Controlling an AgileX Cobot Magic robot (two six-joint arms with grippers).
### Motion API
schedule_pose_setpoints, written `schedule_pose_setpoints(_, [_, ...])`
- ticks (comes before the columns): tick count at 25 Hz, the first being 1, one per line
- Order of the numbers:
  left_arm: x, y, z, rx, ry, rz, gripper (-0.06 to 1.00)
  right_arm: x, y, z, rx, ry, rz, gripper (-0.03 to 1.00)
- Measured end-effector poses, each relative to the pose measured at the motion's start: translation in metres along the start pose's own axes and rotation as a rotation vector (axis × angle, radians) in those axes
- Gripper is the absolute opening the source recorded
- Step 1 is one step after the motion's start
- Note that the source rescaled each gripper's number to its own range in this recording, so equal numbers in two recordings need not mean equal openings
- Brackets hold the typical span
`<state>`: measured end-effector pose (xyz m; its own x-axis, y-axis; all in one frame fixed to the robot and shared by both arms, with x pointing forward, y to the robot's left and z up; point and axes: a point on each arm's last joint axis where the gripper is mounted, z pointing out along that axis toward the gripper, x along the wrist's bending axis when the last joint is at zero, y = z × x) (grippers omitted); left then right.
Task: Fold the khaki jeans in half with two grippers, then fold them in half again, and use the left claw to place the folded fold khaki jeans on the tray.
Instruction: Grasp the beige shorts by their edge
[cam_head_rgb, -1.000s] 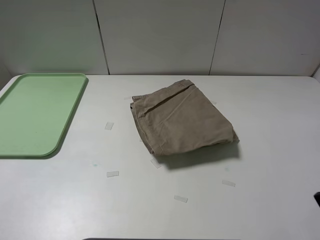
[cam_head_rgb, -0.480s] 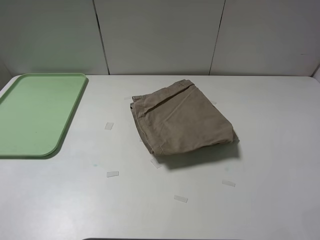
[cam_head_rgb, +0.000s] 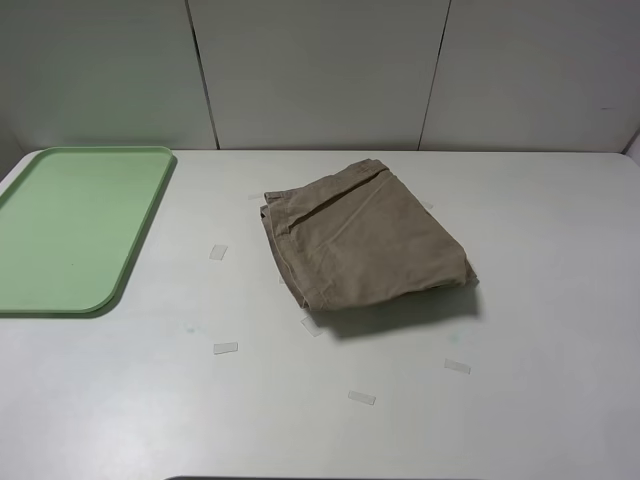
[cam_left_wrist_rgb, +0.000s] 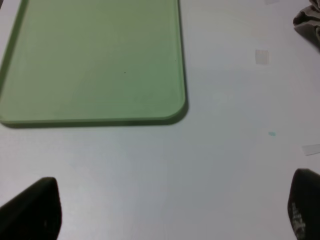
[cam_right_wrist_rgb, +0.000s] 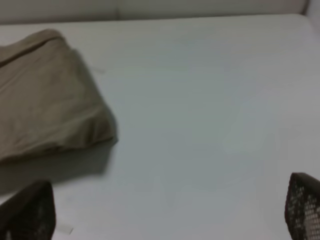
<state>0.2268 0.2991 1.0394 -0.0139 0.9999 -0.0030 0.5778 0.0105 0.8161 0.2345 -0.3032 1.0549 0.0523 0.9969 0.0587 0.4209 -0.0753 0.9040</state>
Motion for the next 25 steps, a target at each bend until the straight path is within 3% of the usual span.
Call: schedule_pose_setpoints(25, [0.0, 0.0, 0.0, 0.0, 0.0, 0.001, 0.88, 0.0004, 0.0001, 0.0, -0.003, -0.019, 0.006, 1.0])
